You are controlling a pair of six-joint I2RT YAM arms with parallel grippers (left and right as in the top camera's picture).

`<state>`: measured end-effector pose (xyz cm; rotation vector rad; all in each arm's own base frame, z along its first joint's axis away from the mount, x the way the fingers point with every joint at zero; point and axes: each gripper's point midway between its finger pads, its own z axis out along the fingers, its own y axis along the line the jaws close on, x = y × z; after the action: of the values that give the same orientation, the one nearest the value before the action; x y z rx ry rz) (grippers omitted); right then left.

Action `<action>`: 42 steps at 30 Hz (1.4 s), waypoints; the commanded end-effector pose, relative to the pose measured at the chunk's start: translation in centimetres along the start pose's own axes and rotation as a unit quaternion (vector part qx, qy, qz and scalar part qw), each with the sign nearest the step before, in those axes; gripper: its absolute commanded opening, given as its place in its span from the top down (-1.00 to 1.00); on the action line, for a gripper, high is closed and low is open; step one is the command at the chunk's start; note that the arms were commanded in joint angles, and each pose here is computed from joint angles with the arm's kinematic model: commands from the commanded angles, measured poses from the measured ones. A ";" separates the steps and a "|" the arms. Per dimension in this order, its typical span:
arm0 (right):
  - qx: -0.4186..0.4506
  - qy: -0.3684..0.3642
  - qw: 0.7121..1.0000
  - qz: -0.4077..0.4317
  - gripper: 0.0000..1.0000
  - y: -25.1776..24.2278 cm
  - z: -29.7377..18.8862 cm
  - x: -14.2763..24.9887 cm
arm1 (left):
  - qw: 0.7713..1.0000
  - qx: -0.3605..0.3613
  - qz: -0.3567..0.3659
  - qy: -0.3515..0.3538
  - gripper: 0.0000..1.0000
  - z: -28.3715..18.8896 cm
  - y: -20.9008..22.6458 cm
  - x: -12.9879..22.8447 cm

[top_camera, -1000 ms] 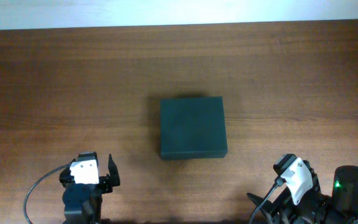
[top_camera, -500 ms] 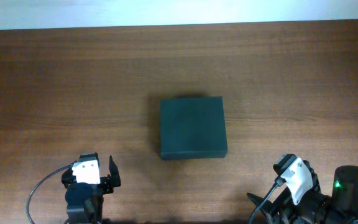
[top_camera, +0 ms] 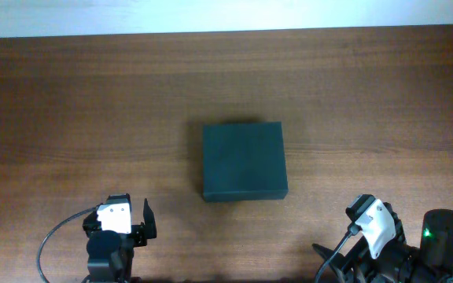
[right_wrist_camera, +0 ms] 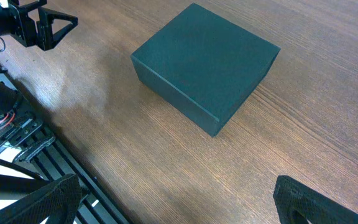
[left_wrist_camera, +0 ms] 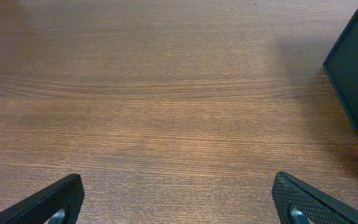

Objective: Pack container

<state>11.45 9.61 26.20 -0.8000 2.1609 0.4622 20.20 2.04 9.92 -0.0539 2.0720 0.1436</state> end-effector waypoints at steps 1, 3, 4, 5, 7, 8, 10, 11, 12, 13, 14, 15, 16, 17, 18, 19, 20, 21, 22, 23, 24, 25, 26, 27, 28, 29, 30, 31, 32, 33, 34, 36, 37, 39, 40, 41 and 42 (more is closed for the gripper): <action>-0.003 -0.004 1.000 -0.005 -0.98 0.2 0.0 0.0 | 1.000 -0.003 0.011 0.000 -0.98 0.1 0.1 0.3; -0.003 -0.004 1.000 -0.005 -0.98 0.2 0.0 0.0 | 1.000 -0.003 0.011 0.000 -0.98 0.1 0.1 0.3; -0.003 -0.004 1.000 -0.005 -0.97 0.2 0.0 0.0 | 1.000 -0.003 0.011 0.000 -0.98 0.1 0.1 0.3; -0.003 -0.004 1.000 -0.005 -0.98 0.2 0.0 0.0 | 1.000 -0.003 0.011 0.000 -0.98 0.1 0.1 0.3; -0.003 -0.004 1.000 -0.005 -0.97 0.2 0.0 0.0 | 1.000 -0.003 0.011 0.000 -0.98 0.1 0.1 0.3; -0.003 -0.004 1.000 -0.005 -0.97 0.2 0.0 0.0 | 1.000 -0.003 0.011 0.000 -0.98 0.1 0.1 0.3; -0.003 -0.004 1.000 -0.005 -0.98 0.2 0.0 0.0 | 1.000 -0.003 0.011 0.000 -0.98 0.1 0.1 0.3; -0.003 -0.004 1.000 -0.005 -0.97 0.2 0.0 0.0 | 1.000 -0.003 0.011 0.000 -0.98 0.1 0.1 0.3; -0.003 -0.004 1.000 -0.005 -0.98 0.2 0.0 0.0 | 1.000 -0.003 0.011 0.000 -0.98 0.1 0.1 0.3; -0.003 -0.004 1.000 -0.005 -0.97 0.2 0.0 0.0 | 1.000 -0.003 0.011 0.000 -0.98 0.1 0.1 0.3; -0.003 -0.004 1.000 -0.005 -0.98 0.2 0.0 0.0 | 1.000 -0.003 0.011 0.000 -0.98 0.1 0.1 0.3; -0.003 -0.004 1.000 -0.005 -0.98 0.2 0.0 0.0 | 1.000 -0.003 0.011 0.000 -0.98 0.1 0.1 0.3; -0.003 -0.004 1.000 -0.005 -0.98 0.2 0.0 0.0 | 1.000 -0.003 0.011 0.000 -0.98 0.1 0.1 0.3; -0.003 -0.004 1.000 -0.005 -0.98 0.2 0.0 0.0 | 1.000 -0.003 0.011 0.000 -0.98 0.1 0.1 0.3; -0.003 -0.004 1.000 -0.005 -0.98 0.2 0.0 0.0 | 1.000 -0.003 0.011 0.000 -0.98 0.1 0.1 0.3; -0.003 -0.004 1.000 -0.005 -0.97 0.2 0.0 0.0 | 1.000 -0.003 0.011 0.000 -0.98 0.1 0.1 0.3; -0.002 -0.003 1.000 -0.005 -0.98 0.1 0.0 0.0 | 1.000 -0.003 0.011 0.000 -0.98 0.1 0.1 0.3; -0.001 -0.003 1.000 -0.005 -0.97 0.1 0.0 0.0 | 1.000 -0.003 0.011 0.000 -0.98 0.1 0.1 0.3; 0.007 -0.001 1.000 -0.007 -0.97 -0.2 0.0 0.0 | 1.000 -0.003 0.011 0.000 -0.98 0.1 0.1 0.3; 0.016 -0.002 1.000 -0.008 -0.97 -0.5 0.0 -0.1 | 1.000 -0.003 0.011 0.000 -0.98 0.1 0.1 0.3; 0.010 -0.010 1.000 -0.012 -0.98 -0.3 0.0 -0.5 | 1.000 -0.003 0.011 0.000 -0.98 0.1 0.1 0.3; 0.004 -0.022 1.000 -0.017 -0.98 -0.2 -0.1 -1.0 | 1.000 -0.003 0.011 0.000 -0.98 0.1 0.1 0.3; 0.007 -0.032 0.999 -0.023 -0.97 -0.4 0.0 -1.4 | 1.000 -0.003 0.011 0.000 -0.98 0.1 0.1 0.3; 0.018 -0.044 0.998 -0.032 -0.97 -0.8 0.0 -1.9 | 1.000 -0.003 0.011 0.000 -0.98 0.1 0.1 0.3; 0.033 -0.055 0.997 -0.041 -0.97 -1.3 0.1 -2.3 | 1.000 -0.003 0.011 0.000 -0.98 0.1 0.1 0.3; 0.052 -0.069 0.995 -0.051 -0.97 -2.1 0.2 -2.7 | 1.000 -0.003 0.011 0.000 -0.98 0.1 0.1 0.3; 0.070 -0.079 0.993 -0.054 -0.98 -2.8 0.5 -2.9 | 1.000 -0.003 0.011 0.000 -0.98 0.1 0.1 0.3; 0.094 -0.089 0.991 -0.041 -0.97 -3.8 0.7 -2.9 | 1.000 -0.003 0.011 0.000 -0.98 0.1 0.1 0.3; 0.122 -0.095 0.988 -0.016 -0.98 -4.9 0.9 -2.7 | 1.000 -0.003 0.011 0.000 -0.98 0.1 0.1 0.3; 0.159 -0.104 0.981 0.025 -0.97 -6.4 1.2 -2.1 | 1.000 -0.003 0.011 0.000 -0.98 0.1 0.1 0.3; 0.180 -0.109 0.976 0.050 -0.98 -7.3 1.4 -1.6 | 1.000 -0.003 0.011 0.000 -0.98 0.1 0.1 0.3; 0.217 -0.121 0.964 0.092 -0.97 -8.9 2.0 -0.2 | 1.000 -0.003 0.011 0.000 -0.98 0.1 0.1 0.3; 0.227 -0.125 0.960 0.103 -0.97 -9.3 2.4 0.4 | 1.000 -0.003 0.011 0.000 -0.98 0.1 0.1 0.3; 0.242 -0.132 0.954 0.119 -0.97 -10.0 3.4 1.8 | 1.000 -0.003 0.011 0.000 -0.98 0.1 0.1 0.3; 0.247 -0.134 0.951 0.128 -0.98 -10.3 3.9 2.6 | 1.000 -0.003 0.011 0.000 -0.98 0.1 0.1 0.3; 0.252 -0.135 0.948 0.141 -0.97 -10.5 4.3 3.4 | 1.000 -0.003 0.011 0.000 -0.98 0.1 0.1 0.3; 0.258 -0.135 0.944 0.158 -0.98 -10.8 4.9 4.3 | 1.000 -0.003 0.011 0.000 -0.98 0.1 0.1 0.3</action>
<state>18.95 4.42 20.88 -0.2888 2.0002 0.1600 20.20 2.10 9.86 -0.0564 2.0726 0.1470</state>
